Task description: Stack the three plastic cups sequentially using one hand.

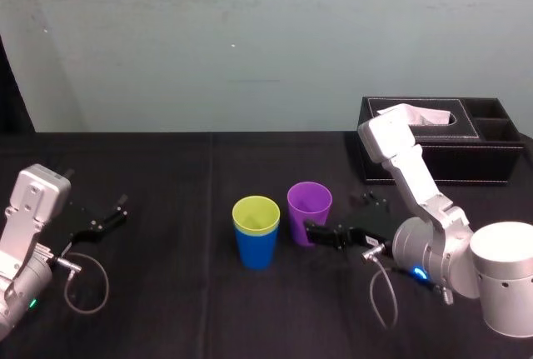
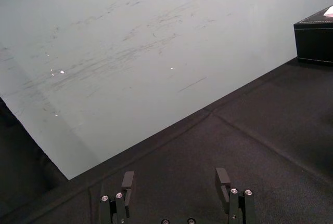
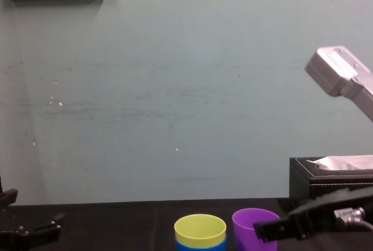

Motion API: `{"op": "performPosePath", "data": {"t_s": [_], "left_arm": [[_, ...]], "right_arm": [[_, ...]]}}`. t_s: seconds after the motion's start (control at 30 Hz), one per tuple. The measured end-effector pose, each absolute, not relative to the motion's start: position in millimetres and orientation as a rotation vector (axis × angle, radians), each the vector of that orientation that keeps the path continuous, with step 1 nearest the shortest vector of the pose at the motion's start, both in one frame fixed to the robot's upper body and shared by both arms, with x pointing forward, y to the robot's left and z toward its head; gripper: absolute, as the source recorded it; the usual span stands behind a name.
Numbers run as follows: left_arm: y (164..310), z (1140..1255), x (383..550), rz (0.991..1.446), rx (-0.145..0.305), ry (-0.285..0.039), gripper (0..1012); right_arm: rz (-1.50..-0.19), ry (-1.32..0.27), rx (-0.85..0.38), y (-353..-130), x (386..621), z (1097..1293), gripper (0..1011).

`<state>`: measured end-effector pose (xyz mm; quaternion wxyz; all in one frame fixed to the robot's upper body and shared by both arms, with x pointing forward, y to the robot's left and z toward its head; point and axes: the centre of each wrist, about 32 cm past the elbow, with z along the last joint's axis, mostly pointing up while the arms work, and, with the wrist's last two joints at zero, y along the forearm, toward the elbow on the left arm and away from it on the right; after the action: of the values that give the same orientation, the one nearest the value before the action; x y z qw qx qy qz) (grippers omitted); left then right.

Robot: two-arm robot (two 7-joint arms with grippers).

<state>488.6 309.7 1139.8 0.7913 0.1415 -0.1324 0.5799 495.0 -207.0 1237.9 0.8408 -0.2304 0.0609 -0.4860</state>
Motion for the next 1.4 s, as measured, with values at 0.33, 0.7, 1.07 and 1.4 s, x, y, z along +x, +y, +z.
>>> {"op": "performPosePath", "data": {"t_s": [0.33,0.7,1.07,1.4], "left_arm": [[309.7,1139.8,488.6,1.248,0.305,-0.285,1000],[309.7,1139.8,488.6,1.248,0.305,-0.285,1000],[309.7,1139.8,488.6,1.248,0.305,-0.285,1000],[309.6,1139.8,488.6,1.248,0.304,-0.285,1000]], "right_arm": [[-1.039,0.179,-0.530,-206,498,1221.1,1003],[-1.048,0.200,-0.519,-197,510,1205.0,1003],[-1.051,0.211,-0.512,-191,521,1197.9,1003],[-1.046,0.209,-0.507,-183,529,1193.9,1003]]}}
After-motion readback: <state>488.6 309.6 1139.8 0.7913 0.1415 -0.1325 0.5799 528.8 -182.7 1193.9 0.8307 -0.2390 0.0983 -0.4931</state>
